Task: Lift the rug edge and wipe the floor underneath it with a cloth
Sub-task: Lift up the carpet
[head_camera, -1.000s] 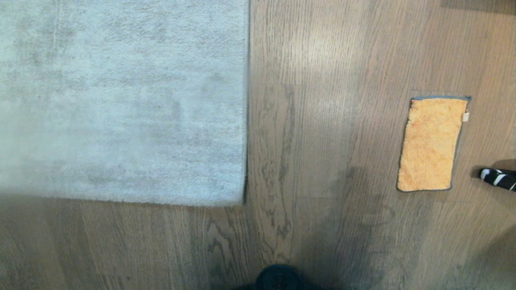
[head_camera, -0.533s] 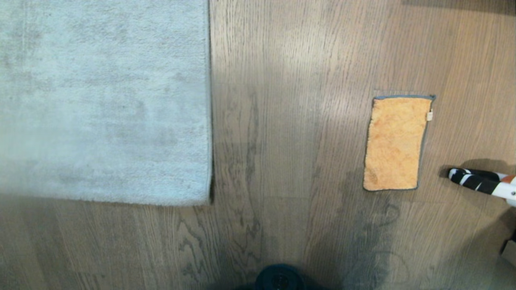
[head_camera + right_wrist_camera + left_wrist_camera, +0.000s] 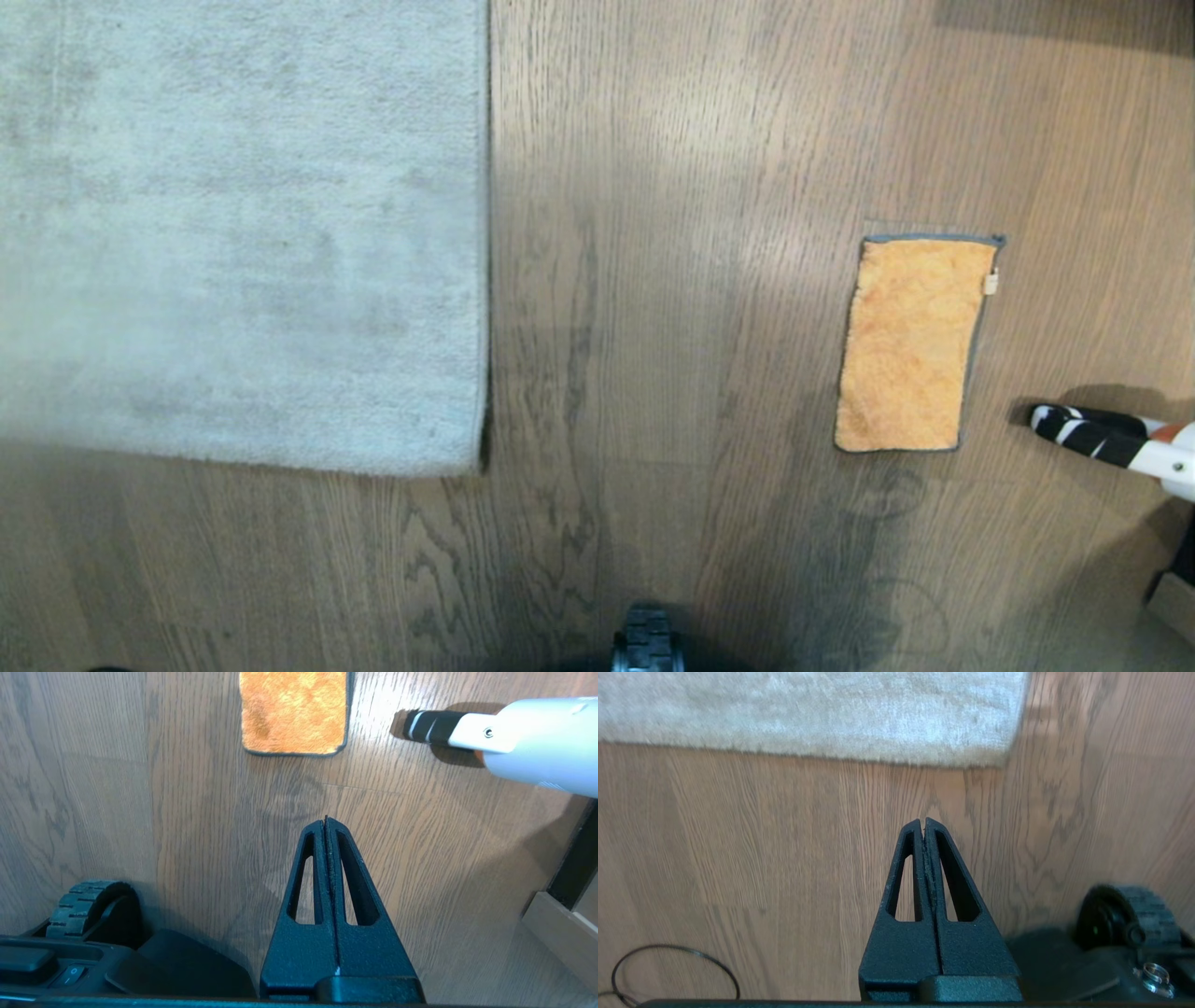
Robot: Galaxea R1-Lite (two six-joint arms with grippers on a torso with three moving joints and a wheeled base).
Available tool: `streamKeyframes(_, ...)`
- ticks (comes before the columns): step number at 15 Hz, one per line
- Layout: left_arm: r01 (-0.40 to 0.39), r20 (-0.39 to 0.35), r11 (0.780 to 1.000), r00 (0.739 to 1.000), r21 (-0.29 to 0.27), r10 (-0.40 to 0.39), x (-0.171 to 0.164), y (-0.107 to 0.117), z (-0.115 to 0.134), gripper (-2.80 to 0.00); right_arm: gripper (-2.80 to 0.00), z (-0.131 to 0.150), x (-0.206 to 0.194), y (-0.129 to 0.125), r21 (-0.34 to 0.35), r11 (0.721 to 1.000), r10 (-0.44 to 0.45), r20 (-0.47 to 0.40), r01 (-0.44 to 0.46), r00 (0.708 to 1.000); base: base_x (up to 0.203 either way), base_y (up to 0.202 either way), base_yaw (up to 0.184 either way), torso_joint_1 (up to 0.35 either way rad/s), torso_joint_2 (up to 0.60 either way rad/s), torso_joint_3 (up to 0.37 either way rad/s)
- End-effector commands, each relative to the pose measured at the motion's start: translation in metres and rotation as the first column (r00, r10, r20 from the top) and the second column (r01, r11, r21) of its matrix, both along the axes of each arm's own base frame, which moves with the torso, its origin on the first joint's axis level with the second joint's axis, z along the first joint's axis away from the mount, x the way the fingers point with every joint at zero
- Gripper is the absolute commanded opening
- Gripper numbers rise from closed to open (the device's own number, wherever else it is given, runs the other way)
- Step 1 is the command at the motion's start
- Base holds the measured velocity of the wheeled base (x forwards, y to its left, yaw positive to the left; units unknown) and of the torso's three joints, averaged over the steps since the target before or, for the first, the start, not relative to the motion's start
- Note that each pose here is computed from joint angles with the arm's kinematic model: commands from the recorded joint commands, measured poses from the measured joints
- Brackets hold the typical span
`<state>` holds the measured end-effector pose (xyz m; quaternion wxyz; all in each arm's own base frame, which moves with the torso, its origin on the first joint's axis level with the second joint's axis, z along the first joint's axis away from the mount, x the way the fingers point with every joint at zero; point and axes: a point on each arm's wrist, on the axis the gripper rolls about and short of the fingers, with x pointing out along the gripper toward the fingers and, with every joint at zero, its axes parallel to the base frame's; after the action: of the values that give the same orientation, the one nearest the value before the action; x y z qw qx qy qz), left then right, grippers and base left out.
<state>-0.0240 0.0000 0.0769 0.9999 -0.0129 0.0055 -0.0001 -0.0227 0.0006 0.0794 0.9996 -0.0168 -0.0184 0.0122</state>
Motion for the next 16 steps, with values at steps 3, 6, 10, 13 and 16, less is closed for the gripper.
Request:
streamKeyframes(3, 0.008, -0.057, 1.0, 0.998, 0.001, -0.008, -0.009, 0.0, 0.028, -2.8, -2.8, 0.0, 0.0, 0.0, -0.001, 1.0, 0.0, 0.0, 0.0, 1.0, 0.0, 0.0, 0.0, 0.0, 0.0, 0.0)
streamKeyframes(6, 0.053, -0.169, 0.999, 0.984, 0.013, -0.05, -0.002, -0.001, 0.049, -2.8, -2.8, 0.0, 0.0, 0.0, -0.001, 1.0, 0.001, 0.0, -0.001, 1.0, 0.0, 0.0, 0.0, 0.0, 0.0, 0.0)
streamKeyframes(10, 0.161, -0.355, 0.986, 0.925, 0.042, -0.136, 0.029, -0.003, 0.069, -2.8, -2.8, 0.0, 0.0, 0.0, -0.001, 1.0, 0.001, 0.0, -0.001, 1.0, 0.0, 0.0, 0.0, 0.0, 0.0, 0.0)
streamKeyframes(13, 0.283, -0.474, 0.956, 0.854, 0.074, -0.216, 0.048, -0.005, 0.067, -2.8, -2.8, 0.0, 0.0, 0.0, -0.001, 1.0, 0.001, 0.0, -0.001, 1.0, 0.0, 0.0, 0.0, 0.0, 0.0, 0.0)
streamKeyframes(16, 0.361, -0.601, 0.932, 0.753, 0.039, -0.267, 0.066, -0.008, 0.06, -2.8, -2.8, 0.0, 0.0, 0.0, -0.001, 1.0, -0.001, 0.0, 0.001, 1.0, 0.0, 0.0, 0.0, 0.0, 0.0, 0.0)
